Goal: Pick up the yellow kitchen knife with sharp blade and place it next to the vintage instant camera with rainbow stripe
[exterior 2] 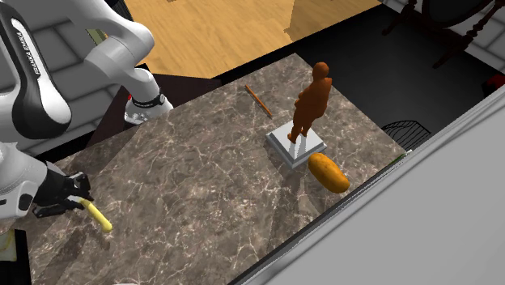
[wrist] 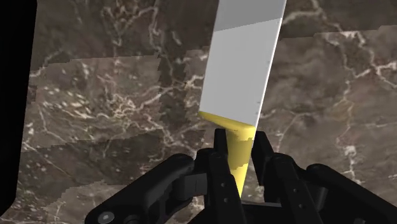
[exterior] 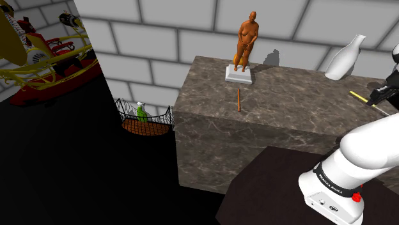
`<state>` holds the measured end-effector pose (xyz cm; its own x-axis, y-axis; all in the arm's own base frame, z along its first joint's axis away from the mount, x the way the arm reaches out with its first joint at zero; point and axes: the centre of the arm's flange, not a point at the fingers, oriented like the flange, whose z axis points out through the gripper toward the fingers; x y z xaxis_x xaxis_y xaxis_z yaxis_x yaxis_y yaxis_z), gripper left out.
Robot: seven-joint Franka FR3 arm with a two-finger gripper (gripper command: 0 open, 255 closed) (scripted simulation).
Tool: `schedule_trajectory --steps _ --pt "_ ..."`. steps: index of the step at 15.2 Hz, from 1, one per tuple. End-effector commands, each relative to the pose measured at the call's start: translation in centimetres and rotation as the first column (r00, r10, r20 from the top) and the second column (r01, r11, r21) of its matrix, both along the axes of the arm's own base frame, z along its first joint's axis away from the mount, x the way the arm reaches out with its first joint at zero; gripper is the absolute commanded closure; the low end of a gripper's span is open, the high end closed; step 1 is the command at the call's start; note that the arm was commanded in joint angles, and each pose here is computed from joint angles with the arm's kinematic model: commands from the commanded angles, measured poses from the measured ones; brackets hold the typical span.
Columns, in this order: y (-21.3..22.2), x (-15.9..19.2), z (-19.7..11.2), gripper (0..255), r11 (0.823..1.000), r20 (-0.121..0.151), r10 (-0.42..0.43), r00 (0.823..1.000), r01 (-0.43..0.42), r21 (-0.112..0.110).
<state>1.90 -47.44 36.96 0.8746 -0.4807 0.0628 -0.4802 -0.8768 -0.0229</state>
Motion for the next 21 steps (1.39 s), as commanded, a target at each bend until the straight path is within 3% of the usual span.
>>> schedule_trajectory --steps 1,10,11,16,20,21 --pt "0.0 0.0 -1.0 255 1.000 0.000 0.000 1.000 0.000 -0.001" --pt "0.0 0.0 -1.7 255 1.000 0.000 0.000 1.000 0.000 -0.001" --pt "0.0 0.0 -1.7 0 1.000 0.000 0.000 1.000 0.000 -0.001" --pt "0.0 0.0 -1.7 0 1.000 0.000 0.000 1.000 0.000 -0.001" --pt "0.1 -0.3 3.3 0 1.000 0.000 0.000 1.000 0.000 -0.001" --pt "0.1 -0.3 3.2 0 1.000 0.000 0.000 1.000 0.000 -0.001"
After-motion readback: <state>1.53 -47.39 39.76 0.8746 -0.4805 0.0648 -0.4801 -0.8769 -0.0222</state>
